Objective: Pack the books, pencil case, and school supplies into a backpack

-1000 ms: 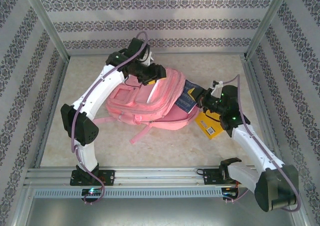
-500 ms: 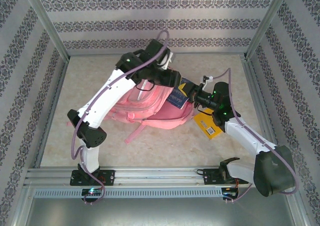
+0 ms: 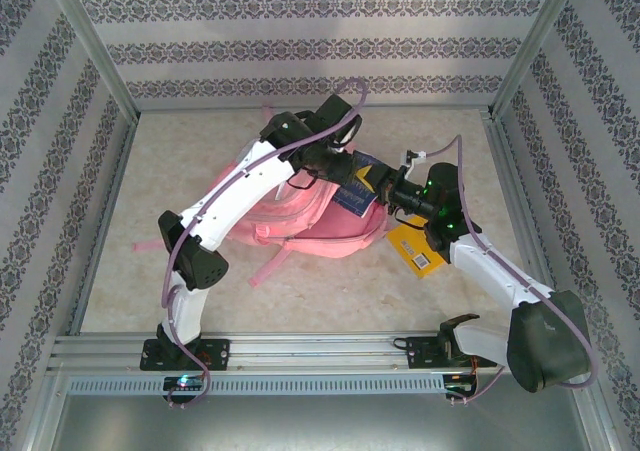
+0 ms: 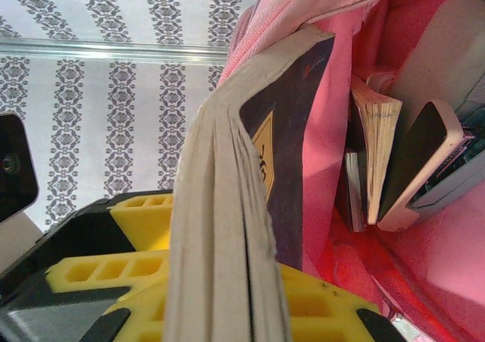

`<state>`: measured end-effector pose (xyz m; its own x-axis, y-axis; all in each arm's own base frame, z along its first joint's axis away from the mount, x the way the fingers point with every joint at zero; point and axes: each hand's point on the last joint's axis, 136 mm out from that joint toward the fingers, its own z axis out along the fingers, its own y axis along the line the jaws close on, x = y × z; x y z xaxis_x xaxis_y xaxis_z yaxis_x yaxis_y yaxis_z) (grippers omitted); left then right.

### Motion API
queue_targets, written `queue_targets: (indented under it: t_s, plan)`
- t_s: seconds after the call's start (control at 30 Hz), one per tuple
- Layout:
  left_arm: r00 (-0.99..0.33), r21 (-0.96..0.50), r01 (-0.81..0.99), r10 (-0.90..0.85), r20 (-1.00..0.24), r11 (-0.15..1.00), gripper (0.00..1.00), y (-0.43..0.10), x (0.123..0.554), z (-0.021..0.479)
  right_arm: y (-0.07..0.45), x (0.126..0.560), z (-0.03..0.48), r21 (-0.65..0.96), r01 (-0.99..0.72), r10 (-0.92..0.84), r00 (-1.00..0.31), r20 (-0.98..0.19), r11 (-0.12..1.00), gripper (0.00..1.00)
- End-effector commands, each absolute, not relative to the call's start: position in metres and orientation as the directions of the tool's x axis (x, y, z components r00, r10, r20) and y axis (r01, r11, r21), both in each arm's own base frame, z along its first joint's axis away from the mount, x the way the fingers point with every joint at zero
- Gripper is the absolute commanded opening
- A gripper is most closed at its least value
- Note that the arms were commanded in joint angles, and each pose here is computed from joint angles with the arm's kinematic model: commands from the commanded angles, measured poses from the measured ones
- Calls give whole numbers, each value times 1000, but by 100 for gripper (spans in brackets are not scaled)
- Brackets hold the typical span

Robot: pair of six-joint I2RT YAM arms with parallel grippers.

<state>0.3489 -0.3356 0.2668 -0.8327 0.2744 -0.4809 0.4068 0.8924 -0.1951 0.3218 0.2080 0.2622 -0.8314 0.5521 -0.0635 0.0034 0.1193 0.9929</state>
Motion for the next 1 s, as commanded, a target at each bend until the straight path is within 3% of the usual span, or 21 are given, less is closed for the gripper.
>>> queue_targets:
  t_s: [0.0,0.1,0.13,0.33,0.7,0.97]
  plan:
    - [-832,-123,422,330,-445,898,27,-334,344,249,215,314,332,972,-232,517,-828,-219,40,0]
    - [-824,-123,429,332,-459,895,1,-333,345,255,214,314,330,973,-226,518,-828,-217,47,0]
    - [-817,-118,429,329,-473,896,0,-332,347,260,214,315,328,974,-219,519,-827,-214,54,0]
    - [-757,-121,414,268,-596,902,0,-315,359,316,200,316,280,979,-70,545,-822,-166,193,0]
    - [-690,-92,332,176,-702,939,0,-254,356,380,185,308,214,912,30,544,-811,-218,409,0]
    - [-671,-76,307,159,-724,949,0,-238,354,392,198,318,235,936,13,550,-812,-196,352,0]
